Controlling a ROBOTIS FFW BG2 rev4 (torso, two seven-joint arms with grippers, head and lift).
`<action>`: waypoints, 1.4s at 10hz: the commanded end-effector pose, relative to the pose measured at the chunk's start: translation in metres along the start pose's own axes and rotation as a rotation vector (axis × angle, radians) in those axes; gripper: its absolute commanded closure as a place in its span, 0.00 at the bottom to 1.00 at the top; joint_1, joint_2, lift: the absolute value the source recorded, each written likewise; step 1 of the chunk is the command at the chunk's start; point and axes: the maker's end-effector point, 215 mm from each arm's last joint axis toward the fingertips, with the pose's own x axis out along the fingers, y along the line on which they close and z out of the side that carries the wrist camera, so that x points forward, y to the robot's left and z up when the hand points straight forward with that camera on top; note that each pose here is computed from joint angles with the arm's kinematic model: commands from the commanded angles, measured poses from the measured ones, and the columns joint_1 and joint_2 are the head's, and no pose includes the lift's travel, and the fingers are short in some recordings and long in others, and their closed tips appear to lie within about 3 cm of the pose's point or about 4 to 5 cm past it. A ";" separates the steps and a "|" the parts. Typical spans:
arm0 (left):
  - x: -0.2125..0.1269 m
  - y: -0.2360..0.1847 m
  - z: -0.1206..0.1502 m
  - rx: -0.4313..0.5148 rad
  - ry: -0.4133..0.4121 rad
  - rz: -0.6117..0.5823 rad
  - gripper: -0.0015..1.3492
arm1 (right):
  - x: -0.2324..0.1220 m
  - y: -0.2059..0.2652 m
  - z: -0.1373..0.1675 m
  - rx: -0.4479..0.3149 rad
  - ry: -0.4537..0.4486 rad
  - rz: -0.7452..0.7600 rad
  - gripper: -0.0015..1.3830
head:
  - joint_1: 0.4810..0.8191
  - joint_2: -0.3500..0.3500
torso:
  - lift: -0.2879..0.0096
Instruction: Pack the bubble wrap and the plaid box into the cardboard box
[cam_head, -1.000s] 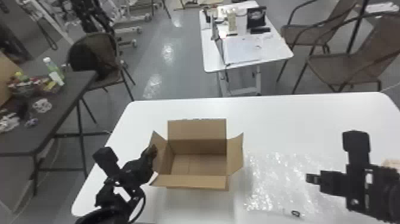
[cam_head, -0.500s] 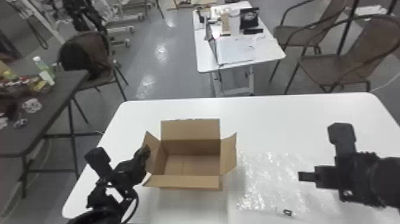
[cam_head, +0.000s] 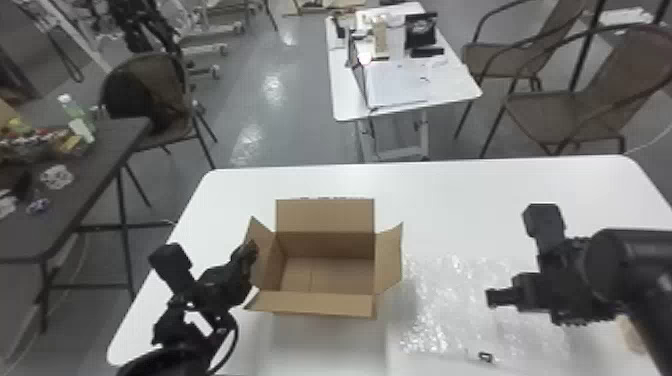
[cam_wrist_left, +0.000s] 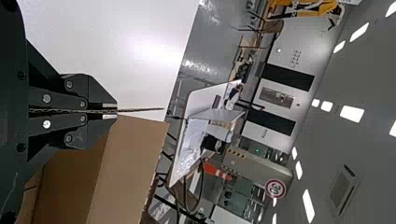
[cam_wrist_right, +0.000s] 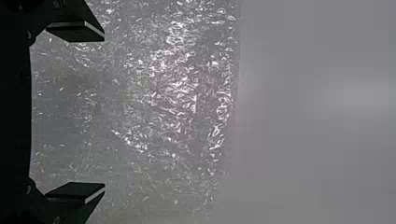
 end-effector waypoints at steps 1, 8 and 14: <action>0.002 -0.007 -0.003 -0.003 0.006 -0.009 0.89 | 0.009 -0.003 -0.002 0.011 0.045 -0.013 0.12 | 0.63 0.83 | 0.91; 0.003 -0.014 -0.011 -0.010 0.014 -0.011 0.89 | 0.041 0.028 -0.001 0.064 0.086 0.171 0.81 | 0.63 0.84 | 0.91; 0.001 -0.012 -0.012 -0.012 0.013 -0.006 0.89 | -0.012 0.043 0.029 0.200 -0.084 0.349 0.86 | 0.63 0.87 | 0.91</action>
